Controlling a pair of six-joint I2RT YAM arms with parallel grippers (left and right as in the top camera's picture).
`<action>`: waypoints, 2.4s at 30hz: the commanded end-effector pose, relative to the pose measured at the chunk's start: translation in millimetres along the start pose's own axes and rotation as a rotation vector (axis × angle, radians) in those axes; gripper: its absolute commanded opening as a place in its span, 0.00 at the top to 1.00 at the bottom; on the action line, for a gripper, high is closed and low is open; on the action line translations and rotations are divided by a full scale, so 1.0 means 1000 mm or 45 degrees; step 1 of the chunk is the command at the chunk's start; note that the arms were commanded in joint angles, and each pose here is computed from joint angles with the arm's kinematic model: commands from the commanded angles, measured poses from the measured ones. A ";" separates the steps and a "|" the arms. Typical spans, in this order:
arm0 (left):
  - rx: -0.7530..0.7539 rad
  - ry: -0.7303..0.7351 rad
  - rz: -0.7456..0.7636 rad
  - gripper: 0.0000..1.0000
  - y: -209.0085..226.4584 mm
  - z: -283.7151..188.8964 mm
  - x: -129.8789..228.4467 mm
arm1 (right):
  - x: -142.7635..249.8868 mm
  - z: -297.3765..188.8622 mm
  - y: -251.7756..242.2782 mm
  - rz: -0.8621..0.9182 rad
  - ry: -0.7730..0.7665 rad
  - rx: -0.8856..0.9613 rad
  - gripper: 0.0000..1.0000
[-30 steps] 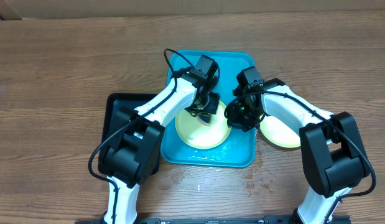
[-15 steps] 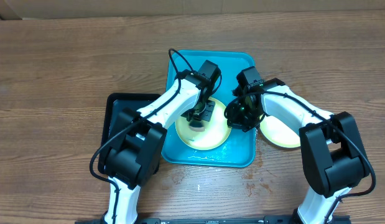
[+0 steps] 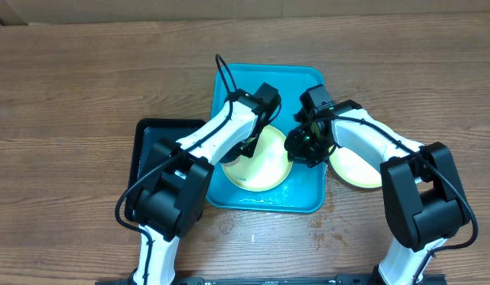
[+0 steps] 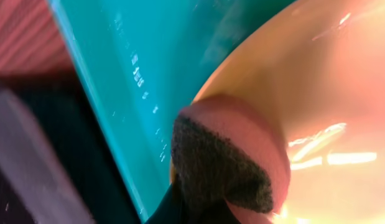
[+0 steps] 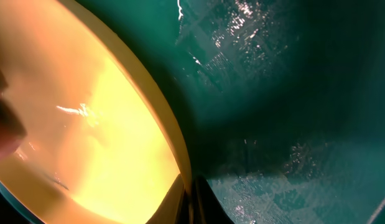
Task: Clean dirty plates on tray and stack at the side
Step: 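Return the sponge to the black tray with the left gripper, then lift the yellow plate off the teal tray with the right gripper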
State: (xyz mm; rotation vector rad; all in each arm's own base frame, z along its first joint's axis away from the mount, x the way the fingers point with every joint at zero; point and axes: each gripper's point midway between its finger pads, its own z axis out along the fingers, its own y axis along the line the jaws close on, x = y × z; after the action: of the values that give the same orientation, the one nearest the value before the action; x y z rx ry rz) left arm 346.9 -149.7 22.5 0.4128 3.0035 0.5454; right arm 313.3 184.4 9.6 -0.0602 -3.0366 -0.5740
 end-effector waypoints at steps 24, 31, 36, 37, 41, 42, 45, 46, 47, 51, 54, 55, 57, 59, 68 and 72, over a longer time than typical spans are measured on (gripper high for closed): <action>0.240 0.036 -0.678 0.96 0.131 -0.073 0.046 | 0.000 0.005 -0.021 0.016 -0.010 0.111 0.93; 0.374 0.138 -0.624 0.82 0.093 -0.003 0.071 | -0.004 0.005 -0.019 0.005 -0.028 0.102 0.96; 0.397 0.104 -0.604 0.50 0.097 -0.021 0.067 | -0.004 -0.011 -0.013 0.008 -0.045 0.096 0.96; 0.420 0.070 -0.599 0.46 0.100 -0.034 0.064 | -0.007 -0.022 -0.008 -0.003 -0.075 0.092 0.96; 0.457 -0.174 -0.648 0.36 0.130 -0.110 0.055 | -0.014 -0.070 0.022 -0.185 -0.248 0.180 0.96; 0.463 -0.219 -0.658 0.33 0.136 -0.123 0.055 | -0.014 -0.076 0.031 -0.231 -0.276 0.191 0.96; 0.492 -0.468 -0.708 0.16 0.164 -0.192 0.061 | -0.011 -0.102 0.082 -0.432 -0.430 0.231 0.96; 0.501 -0.548 -0.720 0.12 0.172 -0.215 0.066 | -0.008 -0.106 0.100 -0.491 -0.473 0.246 0.96; 0.508 -0.611 -0.729 0.08 0.177 -0.232 0.071 | -0.005 -0.109 0.113 -0.535 -0.504 0.253 0.96; 0.538 -0.902 -0.770 0.00 0.201 -0.303 0.102 | 0.010 -0.109 0.177 -0.735 -0.706 0.252 0.96; 0.551 -1.041 -0.788 0.00 0.209 -0.331 0.127 | 0.017 -0.107 0.206 -0.806 -0.840 0.270 0.96; 0.553 -1.076 -0.792 0.00 0.210 -0.337 0.134 | 0.019 -0.107 0.215 -0.822 -0.881 0.274 0.96; 0.551 -1.165 -0.807 0.00 0.214 -0.351 0.157 | 0.024 -0.111 0.235 -0.847 -1.002 0.278 0.96; 0.534 -1.210 -0.824 0.00 0.218 -0.356 0.170 | 0.028 -0.116 0.244 -0.855 -1.072 0.292 0.96; 0.519 -1.282 -0.845 0.00 0.222 -0.364 0.197 | 0.062 -0.150 0.260 -0.867 -1.396 0.508 0.96; 0.518 -1.274 -0.844 0.00 0.222 -0.363 0.197 | 0.080 -0.164 0.268 -0.905 -1.515 0.597 0.96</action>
State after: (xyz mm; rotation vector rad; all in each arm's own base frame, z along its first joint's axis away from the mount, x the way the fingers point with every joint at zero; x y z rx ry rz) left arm 173.1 -21.9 437.1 -0.2482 2.0417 -0.2980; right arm 253.4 387.8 233.0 1.1941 -4.0432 0.0862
